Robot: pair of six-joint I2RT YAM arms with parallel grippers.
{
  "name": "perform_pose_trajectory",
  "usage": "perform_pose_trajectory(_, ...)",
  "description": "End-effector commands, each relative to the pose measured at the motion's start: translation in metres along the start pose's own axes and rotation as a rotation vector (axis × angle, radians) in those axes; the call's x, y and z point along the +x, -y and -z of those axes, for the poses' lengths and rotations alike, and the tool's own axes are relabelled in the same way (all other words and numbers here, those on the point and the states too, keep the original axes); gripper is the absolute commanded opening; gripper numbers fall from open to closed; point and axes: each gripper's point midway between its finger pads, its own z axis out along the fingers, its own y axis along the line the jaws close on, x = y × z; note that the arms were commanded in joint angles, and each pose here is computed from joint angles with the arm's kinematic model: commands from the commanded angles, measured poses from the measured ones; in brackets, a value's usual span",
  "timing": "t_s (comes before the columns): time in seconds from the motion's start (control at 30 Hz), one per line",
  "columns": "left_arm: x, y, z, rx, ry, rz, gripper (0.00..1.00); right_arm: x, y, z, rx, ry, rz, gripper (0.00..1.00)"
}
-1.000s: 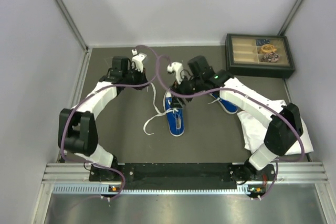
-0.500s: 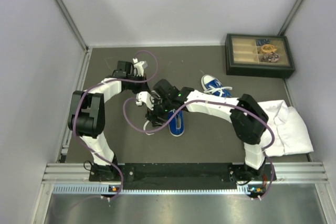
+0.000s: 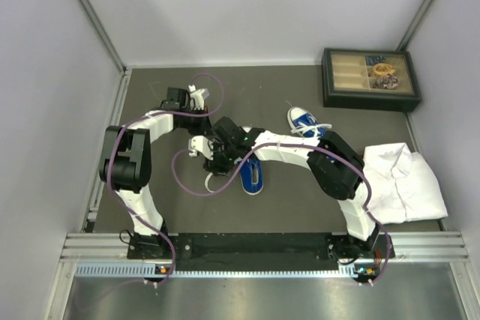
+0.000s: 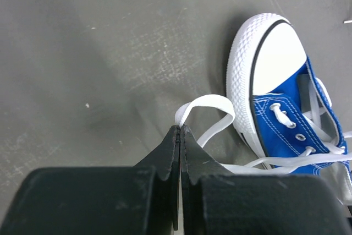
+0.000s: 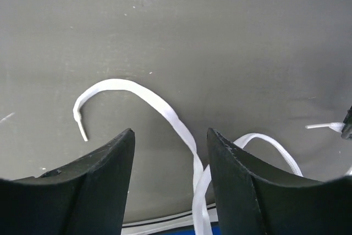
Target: Tie the shoes
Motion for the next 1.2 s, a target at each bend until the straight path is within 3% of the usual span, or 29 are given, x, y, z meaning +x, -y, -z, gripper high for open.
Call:
perform_pose_trajectory(0.0,-0.015,0.002,0.003,0.023,0.030,-0.012,0.00,-0.010,0.003,-0.013,0.010,0.031,0.094,0.55)
perform_pose_trajectory(0.47,-0.011,-0.002,0.000,0.029,0.017,-0.003,0.00,0.028,-0.002,-0.035,-0.002,-0.077,0.152,0.48)
perform_pose_trajectory(0.57,-0.011,-0.002,0.000,0.030,0.018,-0.004,0.00,0.032,-0.008,-0.036,-0.003,-0.098,0.174,0.38)
perform_pose_trajectory(0.67,-0.013,-0.001,0.003,0.030,0.019,-0.011,0.00,0.029,-0.014,-0.030,-0.007,-0.095,0.167,0.18)
perform_pose_trajectory(0.7,-0.013,0.000,0.004,0.033,0.020,-0.021,0.00,0.026,-0.013,-0.026,-0.002,-0.089,0.161,0.03)
perform_pose_trajectory(0.73,-0.013,0.001,0.006,0.035,0.020,-0.022,0.00,0.021,-0.013,-0.023,0.006,-0.081,0.160,0.00)
perform_pose_trajectory(1.0,-0.016,0.010,0.023,0.052,0.034,-0.053,0.00,-0.046,0.000,0.061,0.079,0.080,0.021,0.00)
perform_pose_trajectory(1.17,-0.006,0.022,0.043,0.075,0.014,-0.163,0.00,-0.047,-0.011,0.100,0.061,0.100,-0.119,0.00)
